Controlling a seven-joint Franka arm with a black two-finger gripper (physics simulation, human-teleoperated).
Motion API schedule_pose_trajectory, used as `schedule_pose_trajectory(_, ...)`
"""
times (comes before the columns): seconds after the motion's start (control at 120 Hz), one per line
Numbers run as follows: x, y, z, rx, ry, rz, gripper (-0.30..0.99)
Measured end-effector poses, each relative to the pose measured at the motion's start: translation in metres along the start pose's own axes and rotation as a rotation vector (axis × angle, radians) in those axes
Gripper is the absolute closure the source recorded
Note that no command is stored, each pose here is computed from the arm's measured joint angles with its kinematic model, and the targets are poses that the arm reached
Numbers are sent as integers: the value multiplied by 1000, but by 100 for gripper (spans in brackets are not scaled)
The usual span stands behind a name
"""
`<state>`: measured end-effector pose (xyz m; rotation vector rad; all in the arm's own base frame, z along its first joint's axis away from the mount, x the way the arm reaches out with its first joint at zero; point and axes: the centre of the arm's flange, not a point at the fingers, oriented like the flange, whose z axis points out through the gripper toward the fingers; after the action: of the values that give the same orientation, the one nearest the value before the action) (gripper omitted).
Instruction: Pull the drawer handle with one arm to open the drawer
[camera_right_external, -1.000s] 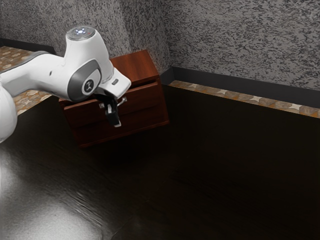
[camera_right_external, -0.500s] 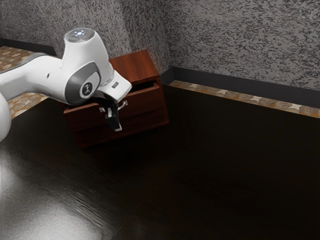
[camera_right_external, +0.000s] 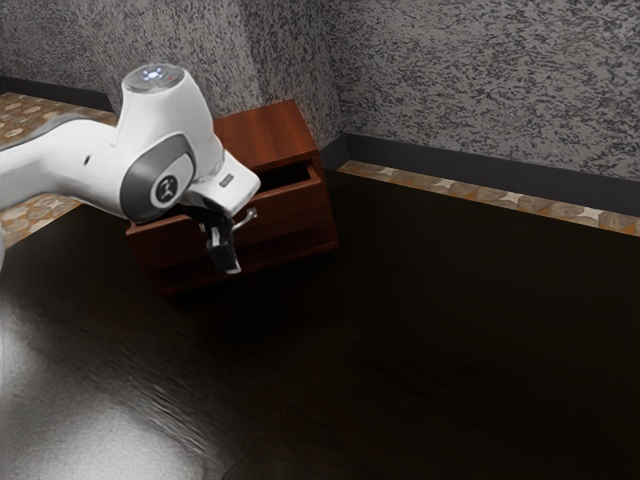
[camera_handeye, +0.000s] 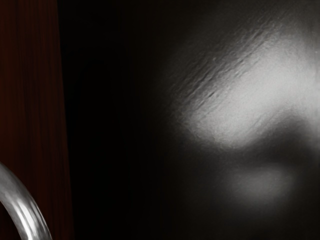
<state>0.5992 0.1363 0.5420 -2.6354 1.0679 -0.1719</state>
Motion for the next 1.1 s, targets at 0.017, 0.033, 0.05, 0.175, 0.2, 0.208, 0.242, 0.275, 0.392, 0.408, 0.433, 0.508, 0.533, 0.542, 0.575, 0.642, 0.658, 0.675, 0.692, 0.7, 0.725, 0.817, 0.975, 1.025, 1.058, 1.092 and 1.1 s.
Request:
schedule_pose_trajectory(0.017, 0, 1, 0, -1, 0, 1, 11)
schedule_pose_trajectory(0.033, 0, 2, 1, -2, 0, 1, 10)
schedule_pose_trajectory(0.05, 0, 3, 1, -3, 0, 2, 10)
schedule_pose_trajectory(0.175, 1, 9, 2, -5, 1, 4, 9)
schedule_pose_trajectory(0.2, 1, 10, 1, -5, 2, 4, 10)
schedule_pose_trajectory(0.208, 1, 10, 1, -5, 3, 4, 10)
schedule_pose_trajectory(0.242, 1, 12, 0, -4, 4, 5, 11)
schedule_pose_trajectory(0.275, 1, 13, -2, -3, 6, 6, 11)
schedule_pose_trajectory(0.392, -1, 20, -11, 4, 15, 7, 16)
schedule_pose_trajectory(0.408, -1, 20, -12, 5, 15, 7, 16)
schedule_pose_trajectory(0.433, -1, 21, -13, 5, 16, 7, 16)
schedule_pose_trajectory(0.508, -1, 23, -16, 7, 19, 8, 16)
schedule_pose_trajectory(0.533, -1, 24, -17, 8, 20, 8, 16)
schedule_pose_trajectory(0.542, -1, 25, -17, 8, 20, 8, 16)
schedule_pose_trajectory(0.575, -1, 26, -19, 9, 22, 9, 16)
schedule_pose_trajectory(0.642, -1, 31, -19, 6, 22, 11, 15)
schedule_pose_trajectory(0.658, -1, 32, -19, 5, 22, 12, 14)
schedule_pose_trajectory(0.675, -1, 33, -19, 4, 21, 13, 14)
schedule_pose_trajectory(0.692, -1, 34, -19, 3, 21, 13, 13)
schedule_pose_trajectory(0.7, -1, 34, -19, 3, 21, 13, 13)
schedule_pose_trajectory(0.725, -1, 35, -18, 1, 20, 14, 12)
schedule_pose_trajectory(0.817, 0, 39, -20, 0, 22, 14, 12)
schedule_pose_trajectory(0.975, 0, 48, -23, -3, 24, 19, 11)
schedule_pose_trajectory(1.025, 0, 50, -23, -5, 24, 20, 11)
schedule_pose_trajectory(1.058, 0, 52, -24, -5, 25, 21, 11)
schedule_pose_trajectory(1.092, 0, 53, -24, -5, 26, 22, 11)
schedule_pose_trajectory(1.1, 0, 54, -24, -6, 26, 22, 11)
